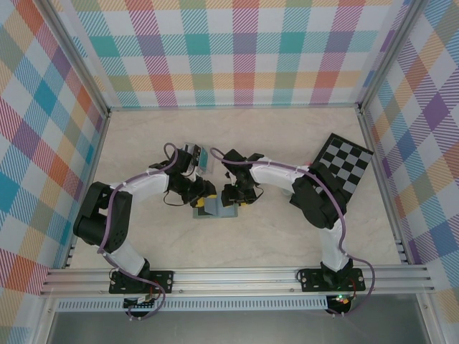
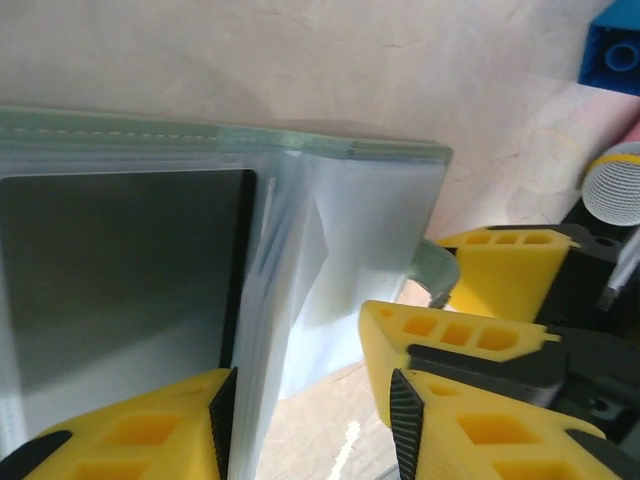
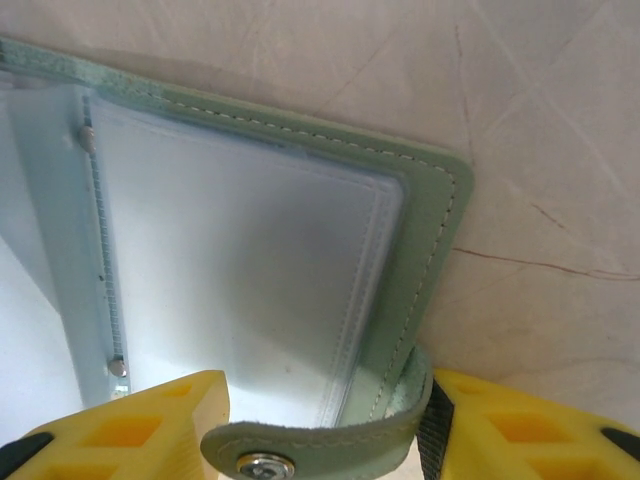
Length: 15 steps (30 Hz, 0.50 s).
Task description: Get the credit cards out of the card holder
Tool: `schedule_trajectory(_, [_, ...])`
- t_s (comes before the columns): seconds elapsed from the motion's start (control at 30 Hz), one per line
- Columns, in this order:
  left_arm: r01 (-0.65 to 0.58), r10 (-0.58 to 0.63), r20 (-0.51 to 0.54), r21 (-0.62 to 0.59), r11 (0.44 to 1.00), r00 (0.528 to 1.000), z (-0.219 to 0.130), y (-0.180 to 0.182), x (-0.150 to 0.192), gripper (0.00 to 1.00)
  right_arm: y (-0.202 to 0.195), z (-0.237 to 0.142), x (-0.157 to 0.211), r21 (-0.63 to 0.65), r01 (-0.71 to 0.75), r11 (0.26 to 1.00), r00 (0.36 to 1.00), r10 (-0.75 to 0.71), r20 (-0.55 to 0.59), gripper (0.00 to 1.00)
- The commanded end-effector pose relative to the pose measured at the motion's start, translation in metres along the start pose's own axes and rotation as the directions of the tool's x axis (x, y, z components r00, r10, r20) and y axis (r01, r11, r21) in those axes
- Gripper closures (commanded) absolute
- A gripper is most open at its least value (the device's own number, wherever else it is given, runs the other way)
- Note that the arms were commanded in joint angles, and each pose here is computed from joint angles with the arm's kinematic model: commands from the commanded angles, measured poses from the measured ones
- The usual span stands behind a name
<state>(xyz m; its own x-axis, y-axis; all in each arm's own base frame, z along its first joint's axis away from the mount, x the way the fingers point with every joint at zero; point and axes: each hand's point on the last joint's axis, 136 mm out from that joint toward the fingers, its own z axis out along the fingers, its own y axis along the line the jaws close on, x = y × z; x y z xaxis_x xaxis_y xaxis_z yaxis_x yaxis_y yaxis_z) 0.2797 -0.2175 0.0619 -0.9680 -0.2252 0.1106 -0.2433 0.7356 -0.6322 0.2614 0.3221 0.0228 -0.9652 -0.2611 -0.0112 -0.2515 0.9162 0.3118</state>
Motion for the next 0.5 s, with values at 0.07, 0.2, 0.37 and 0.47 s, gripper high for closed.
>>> schedule_trajectory(0.07, [-0.053,0.054,-0.013,0.075,0.996,0.998,-0.001,-0.025,0.003,0.55,0.006,-0.004,0.000,-0.027,-0.017,0.999,1.000,0.017,0.020,0.47])
schedule_trajectory(0.2, [-0.068,0.069,-0.013,0.097,0.993,0.998,-0.001,-0.035,0.004,0.55,-0.001,-0.020,-0.004,0.003,-0.031,1.000,0.995,0.031,0.090,0.47])
schedule_trajectory(0.37, [-0.078,0.081,-0.016,0.112,0.991,0.997,0.003,-0.045,0.006,0.56,-0.014,-0.040,-0.008,0.041,-0.080,0.996,0.981,0.071,0.182,0.47])
schedule_trajectory(0.47, [-0.084,0.086,-0.014,0.121,0.989,0.996,0.004,-0.049,0.007,0.56,-0.032,-0.053,-0.009,0.089,-0.139,0.986,0.964,0.114,0.241,0.48])
